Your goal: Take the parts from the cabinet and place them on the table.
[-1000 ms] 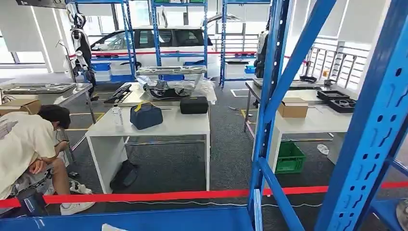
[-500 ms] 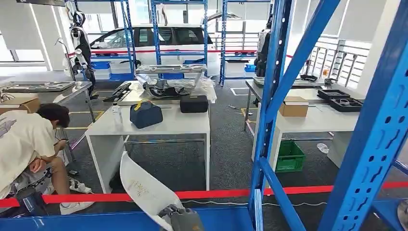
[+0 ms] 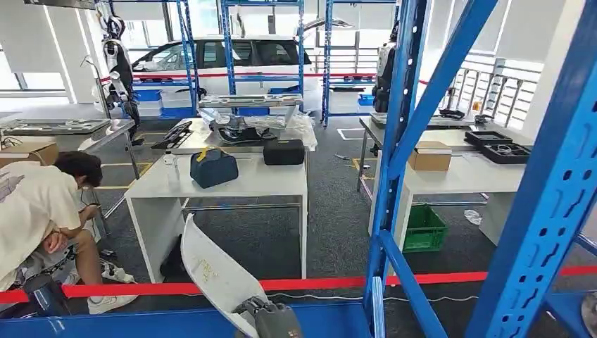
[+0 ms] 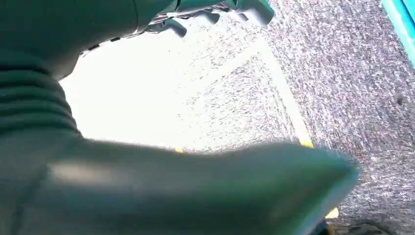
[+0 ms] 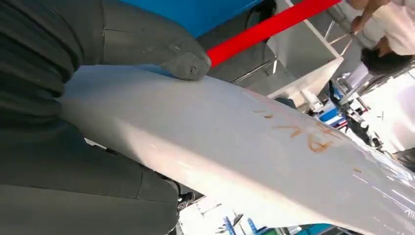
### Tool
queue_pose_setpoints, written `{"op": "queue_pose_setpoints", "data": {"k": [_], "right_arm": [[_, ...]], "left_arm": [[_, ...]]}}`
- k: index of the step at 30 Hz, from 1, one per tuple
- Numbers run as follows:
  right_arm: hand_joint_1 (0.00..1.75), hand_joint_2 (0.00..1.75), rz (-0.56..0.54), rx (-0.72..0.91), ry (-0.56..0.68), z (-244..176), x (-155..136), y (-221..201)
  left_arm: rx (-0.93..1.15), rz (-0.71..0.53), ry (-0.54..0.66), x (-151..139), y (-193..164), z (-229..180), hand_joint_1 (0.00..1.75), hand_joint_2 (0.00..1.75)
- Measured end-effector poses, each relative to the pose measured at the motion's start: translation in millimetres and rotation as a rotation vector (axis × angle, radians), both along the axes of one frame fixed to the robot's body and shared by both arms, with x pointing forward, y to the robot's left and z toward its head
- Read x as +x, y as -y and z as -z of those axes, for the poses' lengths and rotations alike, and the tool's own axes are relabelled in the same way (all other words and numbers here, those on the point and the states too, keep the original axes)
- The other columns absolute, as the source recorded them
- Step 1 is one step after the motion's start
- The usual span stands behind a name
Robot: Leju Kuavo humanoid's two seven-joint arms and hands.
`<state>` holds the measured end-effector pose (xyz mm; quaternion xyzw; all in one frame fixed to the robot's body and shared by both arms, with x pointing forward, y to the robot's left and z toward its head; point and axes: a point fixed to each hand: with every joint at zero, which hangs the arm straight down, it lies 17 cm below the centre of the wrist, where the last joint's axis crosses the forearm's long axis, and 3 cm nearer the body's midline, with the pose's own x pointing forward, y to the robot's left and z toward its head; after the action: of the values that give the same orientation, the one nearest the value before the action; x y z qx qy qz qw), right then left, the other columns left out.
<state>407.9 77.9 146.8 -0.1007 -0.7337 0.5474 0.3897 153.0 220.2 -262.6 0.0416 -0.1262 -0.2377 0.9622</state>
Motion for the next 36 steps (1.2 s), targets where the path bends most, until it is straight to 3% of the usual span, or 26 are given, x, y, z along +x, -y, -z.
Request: {"op": "queue_pose_setpoints", "data": {"k": [13, 23, 28, 36], "right_arm": [[1.75, 1.75, -0.115, 0.209, -0.016, -37, -20, -13], [1.75, 1.75, -0.214, 0.227, -0.018, -53, -44, -25], [1.75, 1.75, -0.277, 0.239, -0.042, -61, -61, -53], [1.75, 1.75, -0.292, 0.229, -0.048, -60, -62, -59]], "left_arm": [[-0.006, -0.043, -0.003, -7, -2, 2, 0.0, 1.75], [0.028, -0.072, -0.007, -18, -13, 6, 0.0, 1.75], [0.04, -0.089, -0.012, -21, -17, 7, 0.0, 1.75], [0.044, -0.097, -0.024, -29, -18, 8, 0.0, 1.75]]}}
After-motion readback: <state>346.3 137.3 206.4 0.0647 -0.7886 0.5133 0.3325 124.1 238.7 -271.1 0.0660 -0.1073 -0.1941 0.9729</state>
